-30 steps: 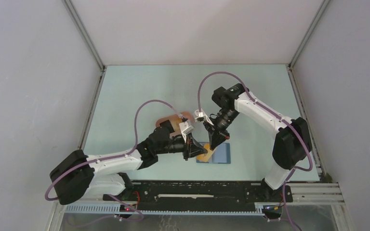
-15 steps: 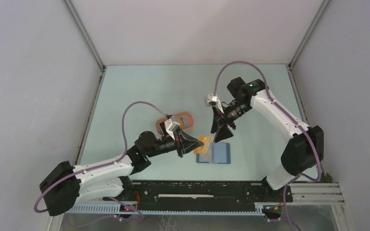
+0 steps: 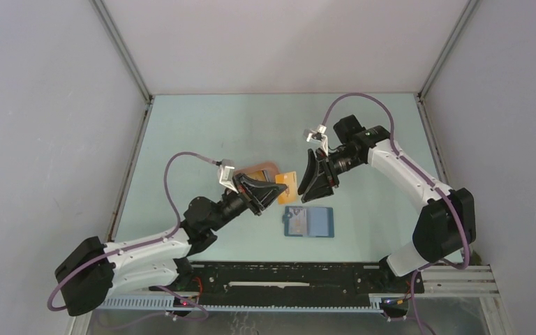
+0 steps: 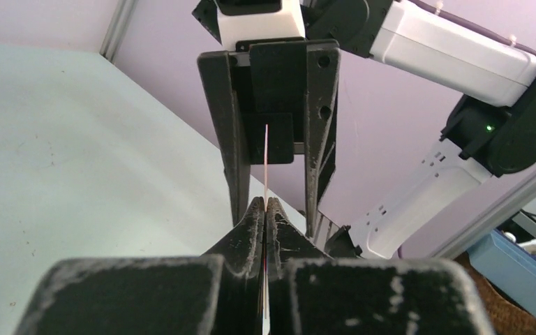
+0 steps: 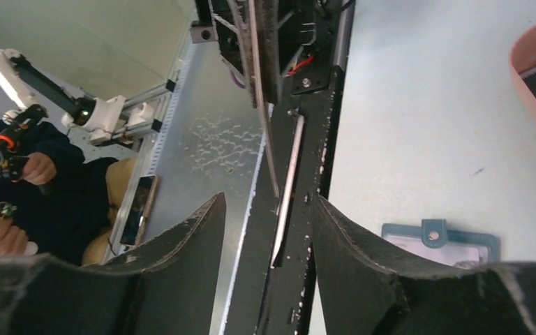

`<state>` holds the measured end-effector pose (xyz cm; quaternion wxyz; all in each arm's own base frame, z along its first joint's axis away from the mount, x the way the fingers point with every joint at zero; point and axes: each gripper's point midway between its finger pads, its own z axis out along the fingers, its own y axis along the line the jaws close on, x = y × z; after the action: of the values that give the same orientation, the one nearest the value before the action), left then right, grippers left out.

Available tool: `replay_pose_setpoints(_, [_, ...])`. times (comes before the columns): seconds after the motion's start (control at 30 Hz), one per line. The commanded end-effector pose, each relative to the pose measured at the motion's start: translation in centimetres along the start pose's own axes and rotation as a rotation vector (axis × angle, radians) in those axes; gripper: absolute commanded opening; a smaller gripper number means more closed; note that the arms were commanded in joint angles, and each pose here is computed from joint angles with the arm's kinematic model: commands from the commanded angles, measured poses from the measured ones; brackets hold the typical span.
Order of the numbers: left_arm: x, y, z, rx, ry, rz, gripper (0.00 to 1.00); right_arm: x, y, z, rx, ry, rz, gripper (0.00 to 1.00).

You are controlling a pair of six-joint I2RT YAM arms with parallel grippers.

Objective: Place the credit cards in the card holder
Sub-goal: Pick up the credit card from the storage box.

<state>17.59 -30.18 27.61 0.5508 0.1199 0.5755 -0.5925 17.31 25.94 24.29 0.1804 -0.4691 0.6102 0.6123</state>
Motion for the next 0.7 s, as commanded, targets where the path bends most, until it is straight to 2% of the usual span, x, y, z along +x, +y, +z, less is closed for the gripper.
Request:
replay_pose_setpoints(0.0, [-1.6,-0.2,0.8,-0.014,-0.086,-0.025,0.00,-1.6,1.9,1.1,-0.104,-0.055,-0.007,0.54])
replay_pose_setpoints(0.17, [-1.6,-0.3,1.5,-0.012,-0.087,-0.031,0.00,-1.5,2.1,2.1,-0.130,-0.031,0.009,0.39])
replay_pose_setpoints(0.23, [-1.5,-0.3,1.6,-0.012,-0.087,-0.034,0.00,-1.6,1.9,2.1,-0.130,-0.033,0.013,0.27])
replay_pose_setpoints(0.33, [-1.6,-0.2,1.4,-0.017,-0.091,-0.038,0.01,-1.6,1.8,2.0,-0.125,-0.033,0.021,0.04])
replay_pose_setpoints(0.37, [-1.6,-0.2,1.4,-0.016,-0.091,-0.039,0.03,-1.5,1.6,2.0,-0.119,-0.030,0.019,0.00])
replay_pose_setpoints(0.4, [-1.6,-0.2,1.3,-0.017,-0.092,-0.038,0.09,-1.4,1.5,2.0,-0.112,-0.026,0.019,0.00])
replay_pose_setpoints(0.47, [-1.8,-0.2,0.8,-0.021,-0.099,-0.036,0.31,-1.3,1.3,2.1,-0.098,-0.016,0.017,0.00])
replay_pose_setpoints(0.53, [-2.0,-0.2,0.3,-0.023,-0.087,-0.027,0.48,-1.1,1.2,2.1,-0.084,-0.005,0.011,0.00])
replay_pose_setpoints(0.6, [-2.1,-0.2,-0.2,-0.018,-0.049,-0.009,0.59,-0.7,1.0,2.2,-0.062,0.015,-0.013,0.00])
replay_pose_setpoints(0.67, [-2.3,-0.4,-0.7,-0.016,0.000,0.005,0.63,-0.3,1.0,2.3,-0.043,0.044,-0.043,0.00])
